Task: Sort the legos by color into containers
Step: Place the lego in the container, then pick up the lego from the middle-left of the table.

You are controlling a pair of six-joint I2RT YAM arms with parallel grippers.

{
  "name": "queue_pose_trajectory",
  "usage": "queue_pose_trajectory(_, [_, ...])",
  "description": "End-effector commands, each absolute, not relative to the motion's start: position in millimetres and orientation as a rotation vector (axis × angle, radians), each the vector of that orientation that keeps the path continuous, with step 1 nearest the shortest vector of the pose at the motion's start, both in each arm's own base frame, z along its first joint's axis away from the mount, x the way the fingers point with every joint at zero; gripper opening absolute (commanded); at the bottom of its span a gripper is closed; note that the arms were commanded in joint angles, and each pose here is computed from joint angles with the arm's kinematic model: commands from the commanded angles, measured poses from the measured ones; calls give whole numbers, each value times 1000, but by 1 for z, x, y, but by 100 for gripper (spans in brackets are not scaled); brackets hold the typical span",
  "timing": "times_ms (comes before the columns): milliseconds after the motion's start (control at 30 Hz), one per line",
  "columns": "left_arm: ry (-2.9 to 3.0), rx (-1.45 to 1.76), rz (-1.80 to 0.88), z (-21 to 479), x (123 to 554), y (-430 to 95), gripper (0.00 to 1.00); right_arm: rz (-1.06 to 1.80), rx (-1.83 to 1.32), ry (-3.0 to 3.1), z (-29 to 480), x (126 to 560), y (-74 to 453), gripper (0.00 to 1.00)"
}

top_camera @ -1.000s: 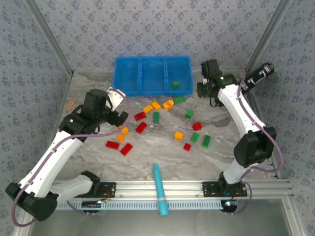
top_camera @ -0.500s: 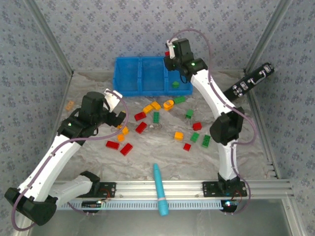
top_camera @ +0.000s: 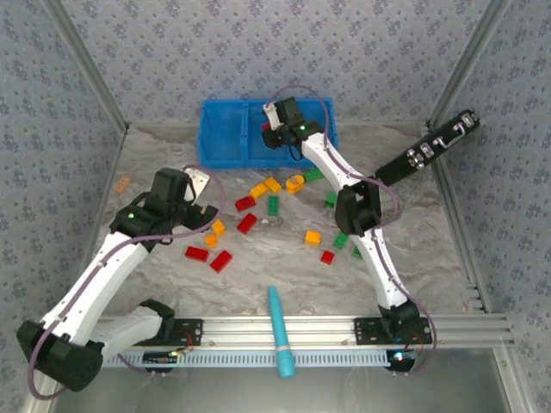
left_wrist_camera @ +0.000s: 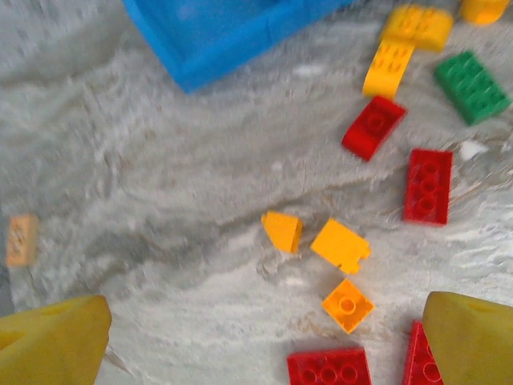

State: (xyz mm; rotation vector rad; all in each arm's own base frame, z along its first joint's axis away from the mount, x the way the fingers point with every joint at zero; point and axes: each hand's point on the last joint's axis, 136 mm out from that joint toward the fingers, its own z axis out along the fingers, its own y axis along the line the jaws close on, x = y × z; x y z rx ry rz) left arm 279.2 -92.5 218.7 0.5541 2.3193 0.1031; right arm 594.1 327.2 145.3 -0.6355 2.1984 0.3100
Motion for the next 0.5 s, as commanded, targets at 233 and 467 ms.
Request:
queue_pose_trajectory(233, [2597,41,77,145,296,-69,100,423,-723,2125,173,588,340,49])
queue_pose_trajectory(467, [2641,-180,29,115,318,-60,99,484,-763,2076,201,575,340,56])
